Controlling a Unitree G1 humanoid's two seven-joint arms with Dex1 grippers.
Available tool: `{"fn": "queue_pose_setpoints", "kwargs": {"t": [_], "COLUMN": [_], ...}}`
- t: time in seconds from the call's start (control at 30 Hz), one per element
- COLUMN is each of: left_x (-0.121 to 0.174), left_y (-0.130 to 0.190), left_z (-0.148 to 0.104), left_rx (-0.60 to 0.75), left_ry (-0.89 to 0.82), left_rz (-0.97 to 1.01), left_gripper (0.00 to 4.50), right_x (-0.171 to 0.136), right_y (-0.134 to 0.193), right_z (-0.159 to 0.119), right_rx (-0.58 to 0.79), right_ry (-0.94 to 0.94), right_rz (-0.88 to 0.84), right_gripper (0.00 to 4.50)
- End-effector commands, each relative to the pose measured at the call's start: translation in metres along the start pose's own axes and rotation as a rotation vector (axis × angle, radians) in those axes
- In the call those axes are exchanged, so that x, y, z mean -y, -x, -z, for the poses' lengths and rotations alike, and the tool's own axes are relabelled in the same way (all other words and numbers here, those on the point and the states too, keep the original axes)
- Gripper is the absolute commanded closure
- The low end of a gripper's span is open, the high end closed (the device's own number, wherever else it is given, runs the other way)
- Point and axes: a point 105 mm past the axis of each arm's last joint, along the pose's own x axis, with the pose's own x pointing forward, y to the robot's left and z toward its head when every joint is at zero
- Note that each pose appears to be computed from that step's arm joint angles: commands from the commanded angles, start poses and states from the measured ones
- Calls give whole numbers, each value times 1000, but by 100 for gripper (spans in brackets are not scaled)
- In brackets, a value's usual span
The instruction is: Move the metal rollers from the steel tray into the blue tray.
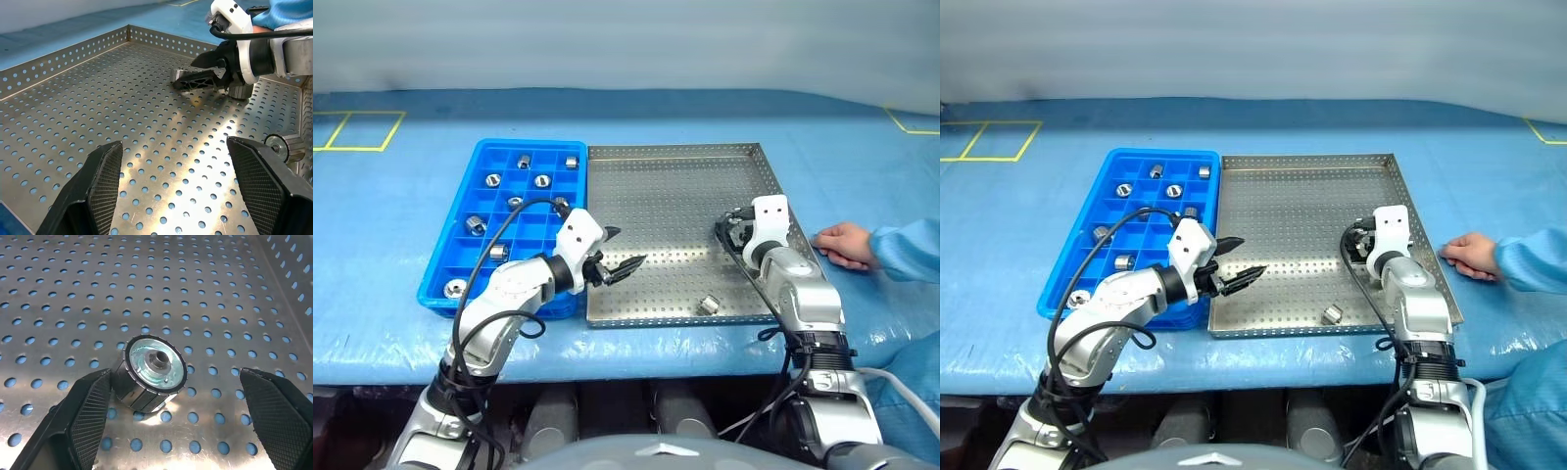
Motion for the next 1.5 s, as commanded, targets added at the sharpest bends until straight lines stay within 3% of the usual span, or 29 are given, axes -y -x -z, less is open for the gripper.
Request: {"fn": "queue_pose_setpoints", "kwargs": {"t": [0.03, 0.23, 0.47, 0.6, 0.73, 0.87, 1.03, 1.5], "left_x": [1, -1, -12, -29, -65, -81, -81, -64], "left_y": [-1, -2, 2, 18, 52, 79, 102, 137], "left_z": [0, 6, 6, -4, -15, -18, -19, 10], "left_rx": [8, -12, -16, 0, -18, -75, -146, -243], "left_ry": [-8, -1, 6, -32, -89, -150, -201, -87], "left_rz": [-5, -17, -64, -126, -283, -379, -430, -558], "left_gripper": [80, 80, 80, 80, 80, 80, 80, 80], "right_x": [7, 0, -21, -71, -145, -182, -208, -299], "right_y": [-1, -3, 10, 37, 73, 84, 72, 50], "right_z": [-14, -14, -39, -64, -79, -84, -88, -80], "right_rx": [77, 96, 184, 254, 295, 282, 252, 160], "right_ry": [-36, -54, 3, 50, 108, 82, 56, 112], "right_rz": [6, -36, -91, -293, -567, -705, -744, -1018], "right_gripper": [77, 261, 262, 262, 262, 262, 262, 262]}}
